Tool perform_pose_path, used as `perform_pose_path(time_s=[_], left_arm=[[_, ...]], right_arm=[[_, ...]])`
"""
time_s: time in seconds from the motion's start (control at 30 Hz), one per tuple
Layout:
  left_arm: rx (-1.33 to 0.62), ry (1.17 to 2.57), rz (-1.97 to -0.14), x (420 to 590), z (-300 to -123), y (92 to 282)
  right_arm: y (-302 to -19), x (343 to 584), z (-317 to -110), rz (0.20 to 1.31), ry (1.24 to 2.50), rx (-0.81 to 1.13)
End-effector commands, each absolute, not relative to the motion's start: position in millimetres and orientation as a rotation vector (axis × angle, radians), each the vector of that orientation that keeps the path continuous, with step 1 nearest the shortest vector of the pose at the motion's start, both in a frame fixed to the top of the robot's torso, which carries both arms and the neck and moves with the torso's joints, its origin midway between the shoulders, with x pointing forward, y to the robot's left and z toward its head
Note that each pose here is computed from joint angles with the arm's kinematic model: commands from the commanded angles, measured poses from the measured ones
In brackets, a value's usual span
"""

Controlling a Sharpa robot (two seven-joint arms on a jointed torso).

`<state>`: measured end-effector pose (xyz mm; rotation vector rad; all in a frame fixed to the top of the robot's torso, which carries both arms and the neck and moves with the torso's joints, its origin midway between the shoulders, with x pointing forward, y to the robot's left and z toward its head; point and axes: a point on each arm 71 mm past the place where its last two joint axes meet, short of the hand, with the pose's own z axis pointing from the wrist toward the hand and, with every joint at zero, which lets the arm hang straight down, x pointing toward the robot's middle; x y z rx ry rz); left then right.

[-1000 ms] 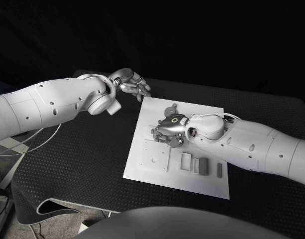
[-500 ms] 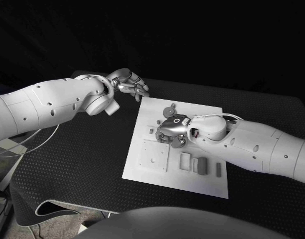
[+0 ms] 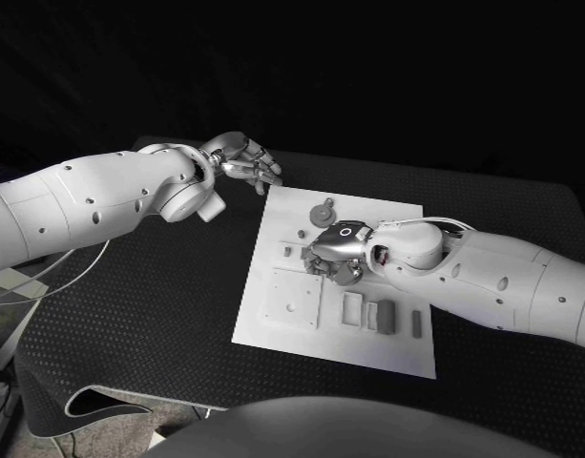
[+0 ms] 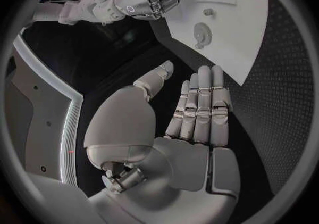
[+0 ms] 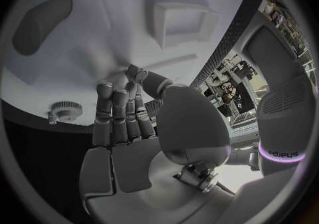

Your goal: Assemble the parts on the task board

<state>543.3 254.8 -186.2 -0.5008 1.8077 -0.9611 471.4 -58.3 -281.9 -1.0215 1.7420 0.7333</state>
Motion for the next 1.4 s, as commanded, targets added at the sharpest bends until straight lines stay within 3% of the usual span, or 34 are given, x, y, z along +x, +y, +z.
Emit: perform_pose_path(time_s=[0.03,0.87,1.4], left_arm=[[-0.49,1.815,-0.974,543.1,-185.3,252.9],[-0.498,1.83,-0.957,543.0,-186.7,260.5],[-0.5,1.829,-0.951,542.1,-186.5,263.8]], right_arm=[[-71.4,475.2,-286.3,0.677,1.792,-0.993],[-87.4,473.0,-273.1,0.739,1.708,-0.884],[-100.4,470.3,-258.5,0.813,1.731,-0.762]])
